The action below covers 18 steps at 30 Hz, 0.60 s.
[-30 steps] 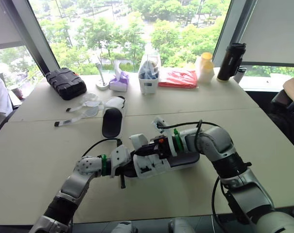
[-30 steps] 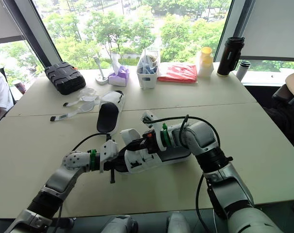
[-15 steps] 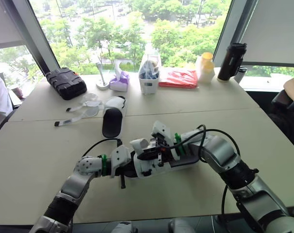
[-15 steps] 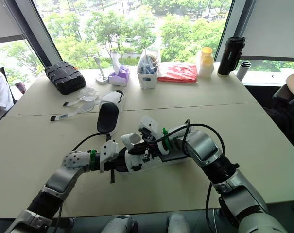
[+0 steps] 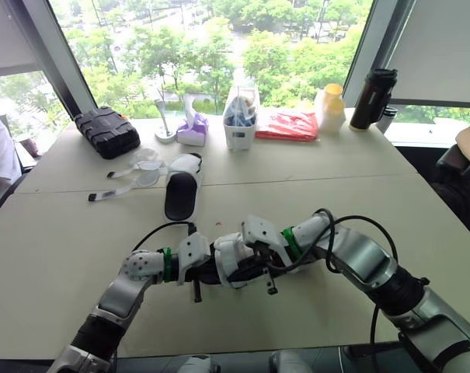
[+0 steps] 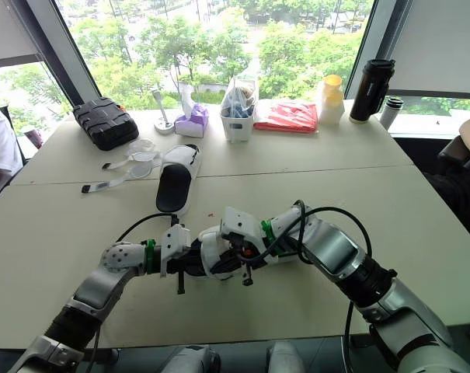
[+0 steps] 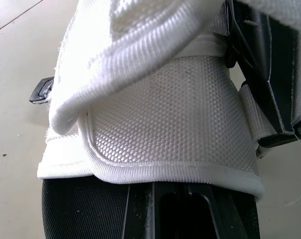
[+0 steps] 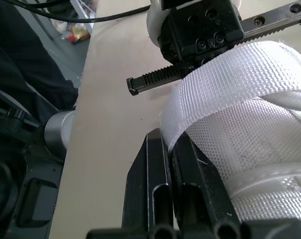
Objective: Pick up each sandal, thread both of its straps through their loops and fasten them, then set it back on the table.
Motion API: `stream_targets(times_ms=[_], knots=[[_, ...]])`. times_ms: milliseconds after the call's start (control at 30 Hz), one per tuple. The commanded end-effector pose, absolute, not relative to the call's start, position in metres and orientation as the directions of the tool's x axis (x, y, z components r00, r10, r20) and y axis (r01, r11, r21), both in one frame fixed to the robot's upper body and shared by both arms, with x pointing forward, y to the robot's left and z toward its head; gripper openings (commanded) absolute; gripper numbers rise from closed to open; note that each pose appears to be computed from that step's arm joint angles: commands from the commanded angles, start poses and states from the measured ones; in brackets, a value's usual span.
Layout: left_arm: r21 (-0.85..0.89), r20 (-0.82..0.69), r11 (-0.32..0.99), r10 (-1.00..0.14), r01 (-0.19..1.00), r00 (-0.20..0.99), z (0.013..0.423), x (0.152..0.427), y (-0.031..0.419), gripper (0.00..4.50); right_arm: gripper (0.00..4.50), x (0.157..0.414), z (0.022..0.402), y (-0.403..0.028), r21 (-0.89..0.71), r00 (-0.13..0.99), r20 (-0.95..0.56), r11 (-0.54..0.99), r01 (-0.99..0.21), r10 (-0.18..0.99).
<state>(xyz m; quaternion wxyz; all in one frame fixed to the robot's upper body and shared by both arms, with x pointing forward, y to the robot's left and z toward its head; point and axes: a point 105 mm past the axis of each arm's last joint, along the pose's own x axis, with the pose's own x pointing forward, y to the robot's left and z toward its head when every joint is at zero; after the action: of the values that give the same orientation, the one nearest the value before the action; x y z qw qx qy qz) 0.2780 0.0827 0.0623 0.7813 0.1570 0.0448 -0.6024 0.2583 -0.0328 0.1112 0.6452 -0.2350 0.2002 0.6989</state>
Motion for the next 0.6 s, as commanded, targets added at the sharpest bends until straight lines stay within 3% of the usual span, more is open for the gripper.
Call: stream_targets(times_ms=[33,133,300,333,600], knots=[[0.057,-0.412,0.25,-0.876,0.967,0.251,0.016,0.264,0.096,0.0,0.58,0.257,0.09,-0.039,-0.006,-0.055,-0.646,-0.077,-0.997,0.761],[0.055,-0.414,0.25,-0.875,0.967,0.25,0.015,0.263,0.097,0.0,1.78,0.259,0.097,-0.045,-0.004,-0.051,-0.642,-0.07,-0.998,0.765],[0.055,-0.415,0.251,-0.875,0.967,0.25,0.015,0.263,0.097,0.0,4.3,0.266,0.117,-0.069,-0.018,-0.003,-0.646,-0.019,-1.0,0.764],[0.055,-0.416,0.251,-0.874,0.966,0.251,0.015,0.262,0.097,0.0,4.49,0.263,0.122,-0.076,0.003,-0.009,-0.641,-0.01,-1.0,0.767],[0.055,-0.418,0.253,-0.873,0.966,0.253,0.014,0.262,0.098,0.0,4.49,0.229,0.133,-0.112,0.236,-0.104,-0.585,0.046,-0.971,0.804]])
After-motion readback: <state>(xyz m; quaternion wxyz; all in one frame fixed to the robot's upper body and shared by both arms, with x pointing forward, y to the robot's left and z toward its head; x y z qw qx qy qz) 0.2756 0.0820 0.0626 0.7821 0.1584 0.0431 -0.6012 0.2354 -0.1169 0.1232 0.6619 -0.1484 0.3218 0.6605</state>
